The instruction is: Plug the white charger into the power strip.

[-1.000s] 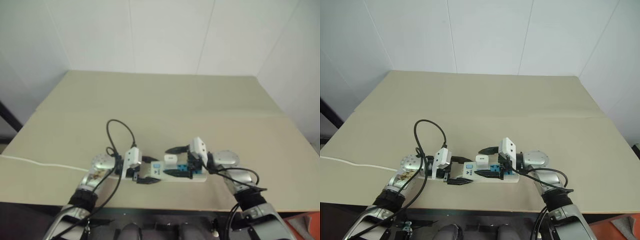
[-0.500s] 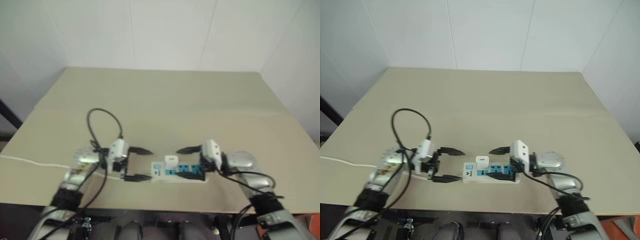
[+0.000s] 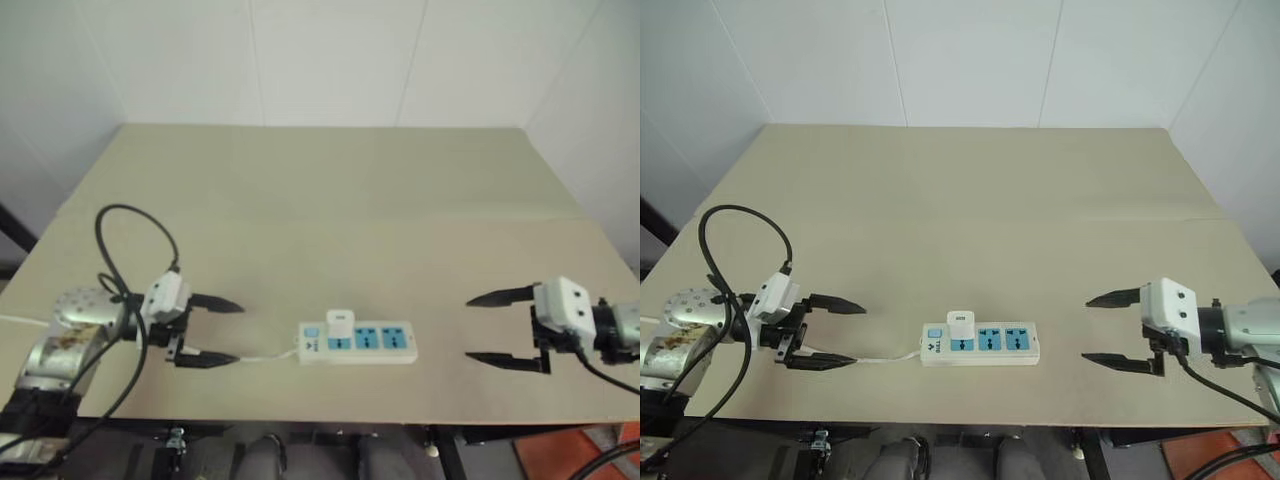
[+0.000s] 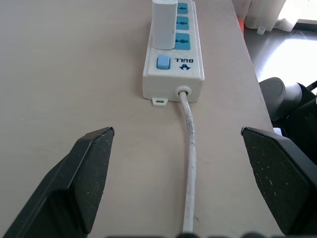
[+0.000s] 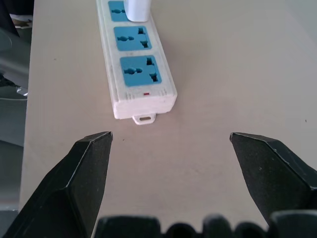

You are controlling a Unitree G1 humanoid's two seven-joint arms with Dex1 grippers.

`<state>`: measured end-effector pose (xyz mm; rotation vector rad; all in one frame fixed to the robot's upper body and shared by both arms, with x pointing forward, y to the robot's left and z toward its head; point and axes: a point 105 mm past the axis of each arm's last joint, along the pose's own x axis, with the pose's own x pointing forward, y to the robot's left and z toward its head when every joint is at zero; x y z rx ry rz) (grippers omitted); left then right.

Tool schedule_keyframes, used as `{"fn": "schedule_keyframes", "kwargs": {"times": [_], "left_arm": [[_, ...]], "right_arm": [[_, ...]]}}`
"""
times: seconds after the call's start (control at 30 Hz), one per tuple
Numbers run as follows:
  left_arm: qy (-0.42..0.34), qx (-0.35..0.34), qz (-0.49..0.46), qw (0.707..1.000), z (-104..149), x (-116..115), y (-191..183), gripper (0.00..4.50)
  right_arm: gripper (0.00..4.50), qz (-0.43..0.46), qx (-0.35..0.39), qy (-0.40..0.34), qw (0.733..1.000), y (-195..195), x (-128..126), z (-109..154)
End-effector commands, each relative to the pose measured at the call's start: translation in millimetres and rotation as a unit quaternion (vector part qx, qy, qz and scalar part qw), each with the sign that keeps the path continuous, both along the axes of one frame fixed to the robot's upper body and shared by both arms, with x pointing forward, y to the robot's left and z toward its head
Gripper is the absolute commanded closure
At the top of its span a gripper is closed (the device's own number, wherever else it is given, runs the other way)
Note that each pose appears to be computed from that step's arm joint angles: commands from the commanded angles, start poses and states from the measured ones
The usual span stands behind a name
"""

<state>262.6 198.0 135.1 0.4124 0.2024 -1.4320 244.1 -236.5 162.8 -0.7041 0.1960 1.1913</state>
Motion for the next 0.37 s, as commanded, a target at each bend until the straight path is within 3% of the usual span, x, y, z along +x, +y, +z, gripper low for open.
{"fn": "schedule_keyframes", "kwargs": {"times": [0.03, 0.37], "left_arm": [[-0.017, -0.008, 0.002, 1.0, 8.1, -1.6, -2.0, 0.03], [-0.013, -0.006, 0.009, 1.0, 4.0, -2.8, -3.1, 0.03]], "right_arm": [[0.0, -0.005, -0.005, -0.019, 1.0, -1.1, -3.7, 9.4], [0.0, -0.023, -0.011, -0.025, 0.999, -6.5, -3.7, 7.0]]}}
